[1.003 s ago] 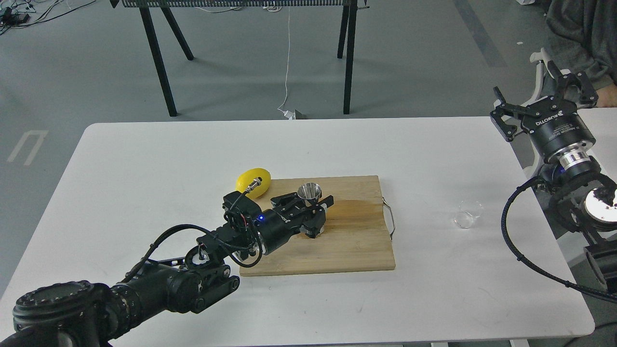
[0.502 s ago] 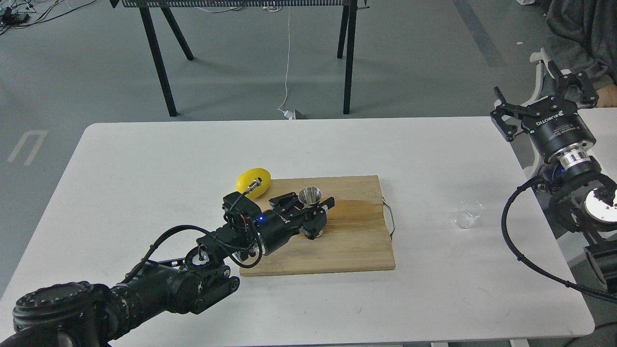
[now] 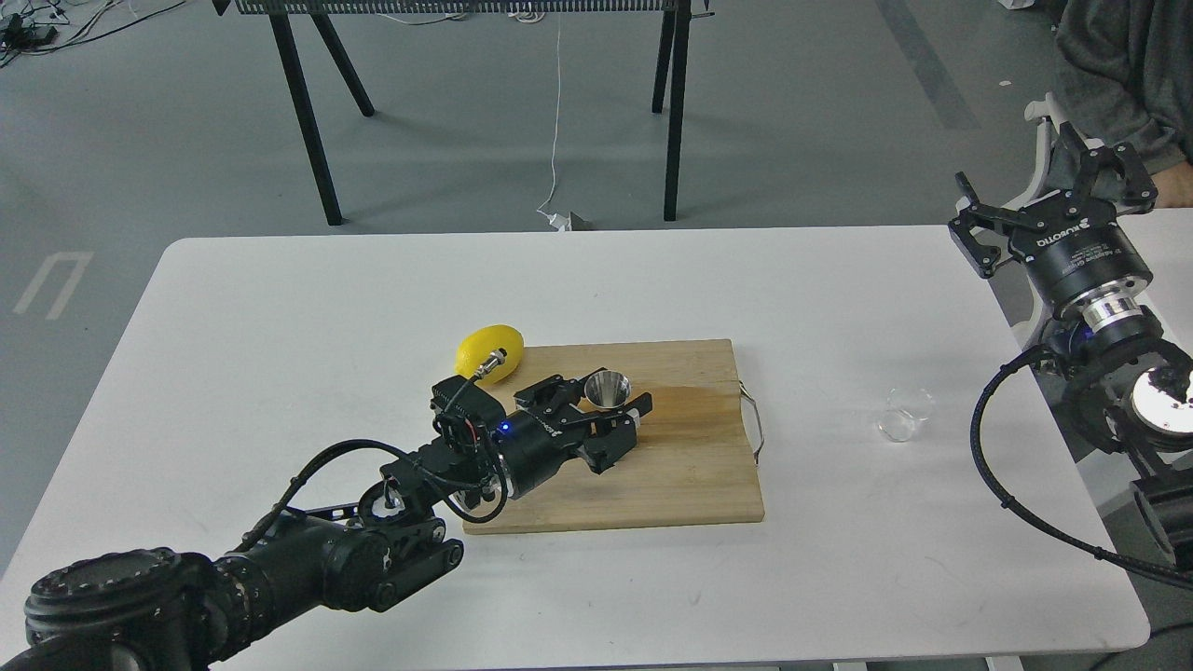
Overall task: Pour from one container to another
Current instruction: 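Lower the jigger onto the cutting board with the left gripper, then open the left gripper and release the jigger upright on the board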
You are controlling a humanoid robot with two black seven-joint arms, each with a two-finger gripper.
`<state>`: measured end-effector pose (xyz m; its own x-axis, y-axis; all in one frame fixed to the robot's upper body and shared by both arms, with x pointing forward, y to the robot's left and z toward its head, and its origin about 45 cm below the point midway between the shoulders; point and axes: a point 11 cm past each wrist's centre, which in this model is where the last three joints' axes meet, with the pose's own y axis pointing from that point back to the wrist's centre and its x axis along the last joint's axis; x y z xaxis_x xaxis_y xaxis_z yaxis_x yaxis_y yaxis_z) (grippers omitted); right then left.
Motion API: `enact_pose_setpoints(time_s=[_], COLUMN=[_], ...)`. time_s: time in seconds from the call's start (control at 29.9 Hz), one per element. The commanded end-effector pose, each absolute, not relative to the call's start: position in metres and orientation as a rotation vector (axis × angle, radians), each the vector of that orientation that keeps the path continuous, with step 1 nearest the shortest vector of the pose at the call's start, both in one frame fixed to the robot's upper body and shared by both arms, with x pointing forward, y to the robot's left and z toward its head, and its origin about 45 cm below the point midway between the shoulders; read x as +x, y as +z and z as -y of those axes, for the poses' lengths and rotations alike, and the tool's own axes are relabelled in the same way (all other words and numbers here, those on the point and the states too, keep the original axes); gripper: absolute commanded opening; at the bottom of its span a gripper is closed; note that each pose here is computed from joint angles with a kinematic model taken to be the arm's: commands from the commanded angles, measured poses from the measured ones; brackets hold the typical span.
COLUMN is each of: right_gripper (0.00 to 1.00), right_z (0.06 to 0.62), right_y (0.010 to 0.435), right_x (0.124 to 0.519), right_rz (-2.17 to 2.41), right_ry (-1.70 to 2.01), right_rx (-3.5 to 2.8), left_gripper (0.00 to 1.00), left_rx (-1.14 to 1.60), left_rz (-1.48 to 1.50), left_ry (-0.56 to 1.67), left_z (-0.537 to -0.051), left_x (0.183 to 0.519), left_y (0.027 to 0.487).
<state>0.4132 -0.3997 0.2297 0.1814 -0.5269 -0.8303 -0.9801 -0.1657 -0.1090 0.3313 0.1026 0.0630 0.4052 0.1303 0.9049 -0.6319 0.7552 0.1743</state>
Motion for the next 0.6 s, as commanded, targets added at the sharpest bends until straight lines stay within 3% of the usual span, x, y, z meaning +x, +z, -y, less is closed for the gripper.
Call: enact_pose_setpoints(time_s=[0.0, 0.57], right_gripper=[0.99, 0.99], right_z=[0.400, 0.401], right_y=[0.230, 0.228], right_x=[0.413, 0.412], right_rz=[-1.425, -1.428], right_ry=[0.859, 0.863], right_rx=[-1.789, -1.786], left_gripper=[0.80, 0.85], left_rx=[0.550, 0.543], left_rz=[1.049, 1.012], left_ry=[0.510, 0.509], left_z=[-0.103, -0.101], left_x=[0.330, 0.316], left_y=[0.061, 0.052])
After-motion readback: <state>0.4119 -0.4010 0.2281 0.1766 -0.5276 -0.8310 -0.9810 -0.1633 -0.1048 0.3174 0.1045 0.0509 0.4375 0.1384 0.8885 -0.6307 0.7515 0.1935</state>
